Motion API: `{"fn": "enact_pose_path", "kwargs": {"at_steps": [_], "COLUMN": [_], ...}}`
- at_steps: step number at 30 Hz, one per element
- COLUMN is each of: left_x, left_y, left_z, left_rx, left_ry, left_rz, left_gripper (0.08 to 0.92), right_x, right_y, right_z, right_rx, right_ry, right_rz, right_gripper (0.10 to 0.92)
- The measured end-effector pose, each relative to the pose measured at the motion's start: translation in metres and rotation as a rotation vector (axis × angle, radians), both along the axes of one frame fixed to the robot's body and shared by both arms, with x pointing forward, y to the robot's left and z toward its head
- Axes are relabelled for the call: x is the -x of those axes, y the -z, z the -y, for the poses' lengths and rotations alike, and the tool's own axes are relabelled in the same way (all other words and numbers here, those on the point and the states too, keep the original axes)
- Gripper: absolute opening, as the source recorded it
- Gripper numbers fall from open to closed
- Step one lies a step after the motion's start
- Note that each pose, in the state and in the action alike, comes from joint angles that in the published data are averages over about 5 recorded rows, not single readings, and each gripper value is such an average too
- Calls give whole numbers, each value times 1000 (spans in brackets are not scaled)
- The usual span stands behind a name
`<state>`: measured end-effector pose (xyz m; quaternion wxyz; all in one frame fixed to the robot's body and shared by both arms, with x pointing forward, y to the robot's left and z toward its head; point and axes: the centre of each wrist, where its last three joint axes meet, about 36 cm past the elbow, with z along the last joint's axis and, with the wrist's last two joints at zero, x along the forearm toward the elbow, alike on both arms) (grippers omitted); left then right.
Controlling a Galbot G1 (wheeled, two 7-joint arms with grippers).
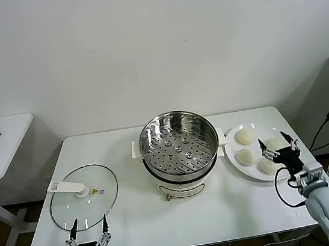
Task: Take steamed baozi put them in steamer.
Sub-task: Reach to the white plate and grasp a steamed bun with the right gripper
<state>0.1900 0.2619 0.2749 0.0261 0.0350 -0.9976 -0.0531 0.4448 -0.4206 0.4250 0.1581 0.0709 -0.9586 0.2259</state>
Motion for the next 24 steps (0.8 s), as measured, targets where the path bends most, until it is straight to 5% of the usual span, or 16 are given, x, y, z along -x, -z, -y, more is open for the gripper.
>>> {"fn": "enact_pose_path", "kwargs": {"at_steps": [24], "left_x": [-6], "left_y": [9], "left_z": [2], "left_rx": [-36], "left_ry": [46], "left_rz": [9], "left_gripper": [823], "right_x": [-130], "right_y": [-100], "right_z": [24], "right_rx": [457], "right_ry": [-505], "right_rz": [-394], "right_gripper": [823]}}
